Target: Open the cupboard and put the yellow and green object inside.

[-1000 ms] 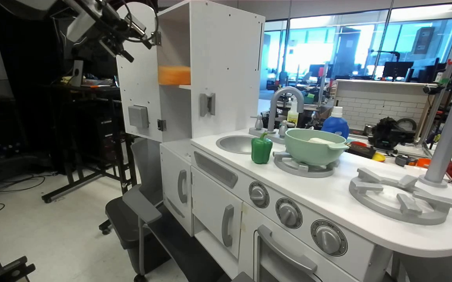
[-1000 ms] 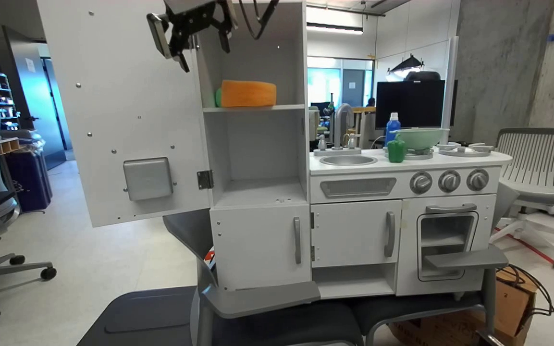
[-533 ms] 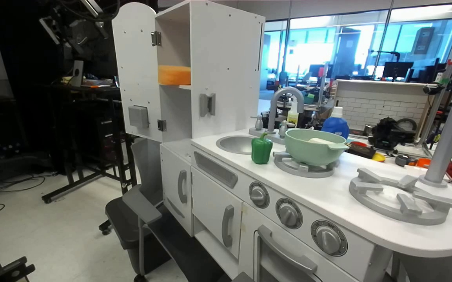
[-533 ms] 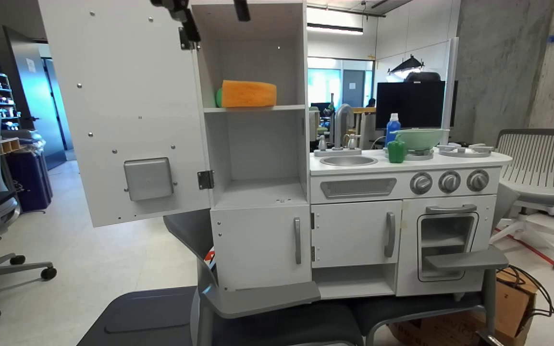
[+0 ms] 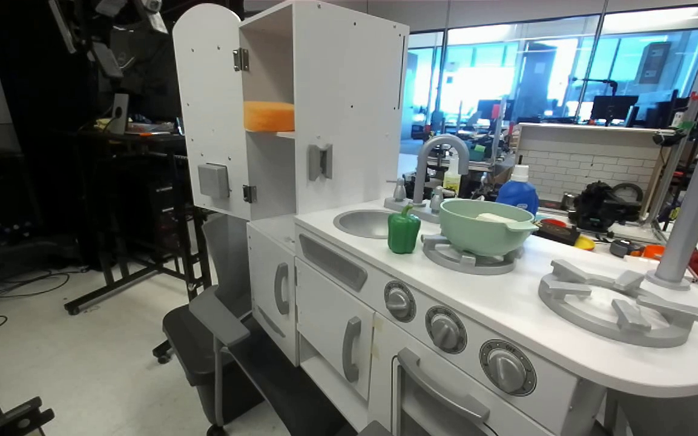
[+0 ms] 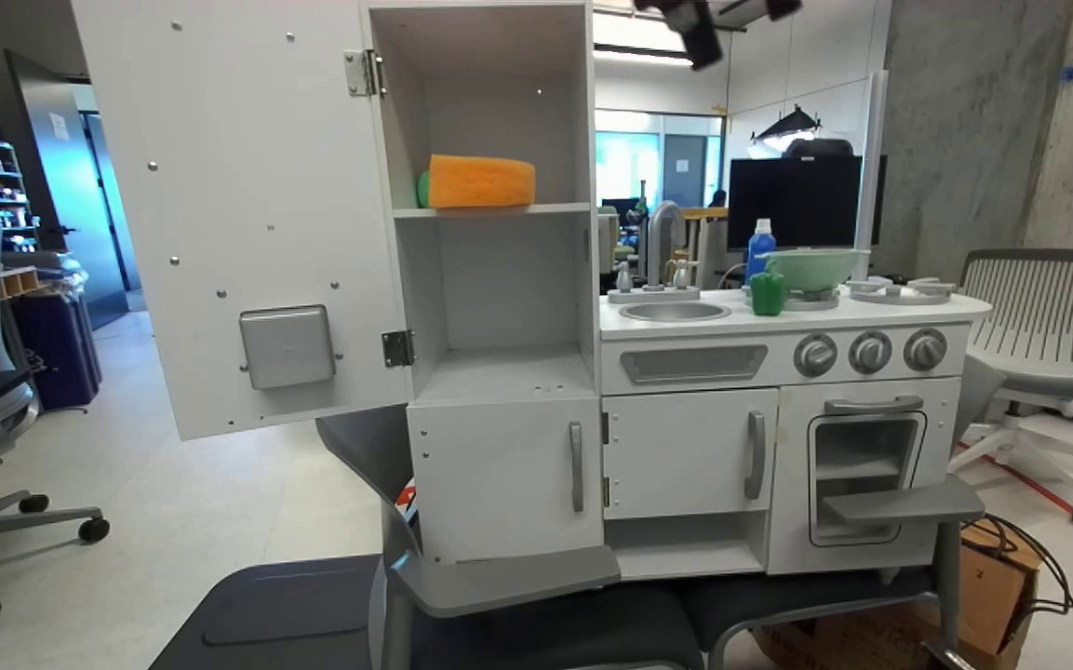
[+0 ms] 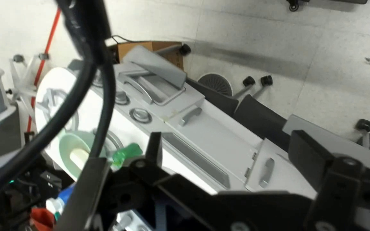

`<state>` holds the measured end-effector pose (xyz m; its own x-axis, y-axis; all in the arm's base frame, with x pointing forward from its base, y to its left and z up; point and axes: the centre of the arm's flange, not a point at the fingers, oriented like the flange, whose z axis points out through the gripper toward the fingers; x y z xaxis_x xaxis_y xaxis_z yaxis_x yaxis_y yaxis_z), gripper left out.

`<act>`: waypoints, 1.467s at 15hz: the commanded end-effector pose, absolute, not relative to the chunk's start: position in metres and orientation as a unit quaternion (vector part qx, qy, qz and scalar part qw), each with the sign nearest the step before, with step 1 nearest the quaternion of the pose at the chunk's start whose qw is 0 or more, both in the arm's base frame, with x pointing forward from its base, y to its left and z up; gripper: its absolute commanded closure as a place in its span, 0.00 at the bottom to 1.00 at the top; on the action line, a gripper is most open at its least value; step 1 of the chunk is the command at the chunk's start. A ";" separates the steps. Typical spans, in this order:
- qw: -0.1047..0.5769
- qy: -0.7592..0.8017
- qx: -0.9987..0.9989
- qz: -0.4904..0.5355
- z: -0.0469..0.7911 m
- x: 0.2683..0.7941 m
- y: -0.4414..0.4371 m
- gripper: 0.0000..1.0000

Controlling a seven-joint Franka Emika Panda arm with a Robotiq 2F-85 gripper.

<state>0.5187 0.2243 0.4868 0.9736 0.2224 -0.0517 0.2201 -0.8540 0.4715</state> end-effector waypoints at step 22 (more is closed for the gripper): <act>0.087 -0.227 0.949 0.198 0.315 0.682 -0.036 0.00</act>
